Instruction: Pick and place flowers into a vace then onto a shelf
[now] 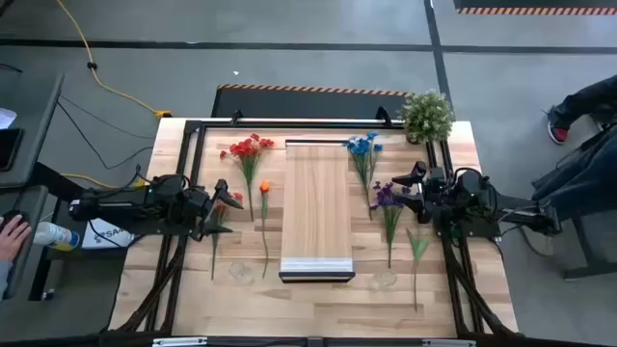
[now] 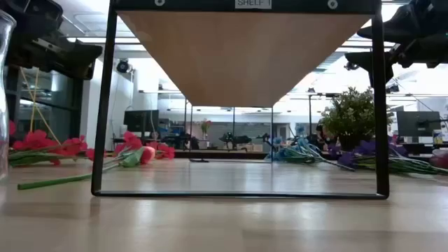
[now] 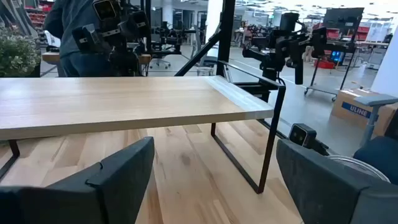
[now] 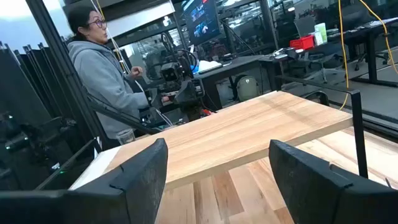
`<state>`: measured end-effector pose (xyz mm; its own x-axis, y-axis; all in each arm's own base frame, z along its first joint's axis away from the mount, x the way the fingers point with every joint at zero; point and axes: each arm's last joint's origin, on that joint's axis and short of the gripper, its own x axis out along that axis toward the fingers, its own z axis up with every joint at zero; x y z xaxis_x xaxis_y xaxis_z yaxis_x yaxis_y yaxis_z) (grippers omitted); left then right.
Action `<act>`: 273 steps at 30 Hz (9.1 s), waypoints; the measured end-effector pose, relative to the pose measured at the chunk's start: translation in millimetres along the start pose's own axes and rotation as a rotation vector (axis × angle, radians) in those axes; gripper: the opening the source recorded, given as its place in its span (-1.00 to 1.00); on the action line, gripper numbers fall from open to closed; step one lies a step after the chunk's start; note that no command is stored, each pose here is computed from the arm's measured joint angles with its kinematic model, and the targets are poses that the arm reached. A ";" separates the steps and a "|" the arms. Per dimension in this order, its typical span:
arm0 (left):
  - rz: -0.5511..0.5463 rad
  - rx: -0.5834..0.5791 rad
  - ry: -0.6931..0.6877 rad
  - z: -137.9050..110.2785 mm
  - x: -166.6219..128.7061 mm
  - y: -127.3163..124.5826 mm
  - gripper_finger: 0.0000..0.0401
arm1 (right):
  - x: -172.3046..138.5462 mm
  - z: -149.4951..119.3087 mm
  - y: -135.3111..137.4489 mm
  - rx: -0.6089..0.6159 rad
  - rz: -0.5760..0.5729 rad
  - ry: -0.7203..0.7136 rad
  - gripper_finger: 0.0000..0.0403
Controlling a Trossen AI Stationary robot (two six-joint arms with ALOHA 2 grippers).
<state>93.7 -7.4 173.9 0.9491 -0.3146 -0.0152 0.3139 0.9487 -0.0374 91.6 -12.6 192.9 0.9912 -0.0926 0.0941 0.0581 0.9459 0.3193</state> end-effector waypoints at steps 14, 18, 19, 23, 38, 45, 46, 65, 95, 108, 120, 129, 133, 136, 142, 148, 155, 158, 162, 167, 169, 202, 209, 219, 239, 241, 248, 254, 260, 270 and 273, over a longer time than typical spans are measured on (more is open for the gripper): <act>0.000 0.000 0.000 -0.1 0.0 0.0 0.84 | 0.0 0.0 0.0 0.000 0.000 0.000 0.32; 0.000 0.000 0.000 0.0 0.0 0.0 0.84 | 0.0 0.0 0.0 0.000 0.000 0.000 0.33; 0.000 0.000 0.000 0.0 0.0 0.0 0.84 | 0.0 0.0 0.0 0.000 -0.001 0.000 0.33; 0.000 0.000 0.000 -0.1 0.0 0.0 0.84 | 0.0 0.0 0.0 0.000 -0.001 0.000 0.32; 0.000 0.000 0.000 -0.1 0.0 0.0 0.84 | 0.0 0.1 0.0 0.000 0.000 0.000 0.33; 0.000 0.000 0.000 -0.1 0.0 0.0 0.84 | 0.0 0.0 0.0 0.000 0.000 0.000 0.33; 0.000 0.000 0.000 -0.1 0.0 0.0 0.84 | 0.0 0.0 0.0 0.000 0.000 0.000 0.33; -0.001 -0.164 0.000 0.0 0.0 0.0 0.84 | 0.0 0.0 0.0 0.000 -0.001 0.000 0.33; 0.088 -0.640 -0.389 104.6 -39.9 -10.9 0.84 | -11.1 42.5 14.5 0.238 0.192 -0.445 0.33; 0.227 -0.641 -0.425 146.8 -63.1 -16.4 0.84 | -21.7 58.5 14.4 0.316 0.108 -0.705 0.33; 0.444 -0.689 -0.260 192.7 -56.3 -11.3 0.84 | -27.2 64.4 16.8 0.315 0.150 -0.782 0.33; 0.639 -0.713 -0.086 232.0 -40.3 -3.5 0.84 | -27.5 64.6 16.9 0.315 0.152 -0.786 0.33; 0.729 -0.709 -0.008 243.4 -30.4 1.3 0.84 | -27.7 64.8 17.0 0.315 0.153 -0.788 0.32; 0.849 -0.730 0.088 242.9 -24.3 5.5 0.84 | -27.7 64.8 17.0 0.315 0.154 -0.788 0.33; 1.090 -0.772 0.284 229.5 -14.4 12.5 0.84 | -27.9 64.9 17.7 0.315 0.175 -0.783 0.32; 1.174 -0.805 0.287 225.3 -5.7 17.1 0.84 | -28.9 65.9 18.2 0.313 0.188 -0.794 0.33; 1.211 -0.807 0.278 224.0 -0.2 19.8 0.84 | -29.2 66.1 18.3 0.313 0.190 -0.797 0.33; 1.211 -0.805 0.279 224.0 0.0 19.9 0.84 | -29.2 66.1 18.3 0.313 0.190 -0.797 0.33; 1.199 -0.772 0.294 224.5 0.4 20.0 0.84 | -29.2 66.1 18.3 0.313 0.190 -0.797 0.32; 1.180 -0.790 0.305 224.1 1.5 19.8 0.84 | -29.2 66.1 18.3 0.313 0.190 -0.797 0.33; 1.160 -0.810 0.339 221.8 6.3 20.6 0.84 | -29.2 66.1 18.3 0.313 0.190 -0.797 0.33; 1.497 -0.772 0.667 169.5 72.4 48.3 0.84 | -29.2 66.1 18.4 0.314 0.191 -0.796 0.32; 1.533 -0.829 0.682 162.0 70.9 56.2 0.84 | -29.2 66.1 18.4 0.313 0.191 -0.796 0.32; 1.573 -0.963 0.811 129.0 55.6 89.2 0.84 | -29.2 66.1 18.3 0.313 0.191 -0.796 0.32; 1.354 -1.200 0.728 78.5 24.3 148.5 0.84 | -29.2 66.1 18.2 0.310 0.184 -0.799 0.32; 1.333 -1.220 0.710 74.2 23.8 150.4 0.84 | -29.2 66.2 18.0 0.312 0.178 -0.802 0.33; 1.332 -1.252 0.753 61.0 28.7 156.5 0.84 | -29.2 66.2 17.9 0.311 0.174 -0.803 0.32; 1.337 -1.298 0.791 47.3 35.4 165.7 0.84 | -29.2 66.1 17.9 0.311 0.173 -0.803 0.33; 1.315 -1.312 0.828 35.6 46.5 169.7 0.84 | -29.2 66.1 17.9 0.311 0.174 -0.803 0.33; 1.363 -1.280 0.861 25.7 53.9 172.4 0.84 | -29.1 66.1 17.9 0.314 0.175 -0.802 0.33; 1.384 -1.240 0.861 25.9 53.4 173.7 0.84 | -29.1 66.1 18.0 0.316 0.179 -0.800 0.33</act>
<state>199.6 141.4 192.5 0.1182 0.1639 -0.9794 -0.9887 0.1106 -0.1008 56.0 -13.4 258.2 0.5952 -0.2528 0.7628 -0.2434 0.8479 0.4710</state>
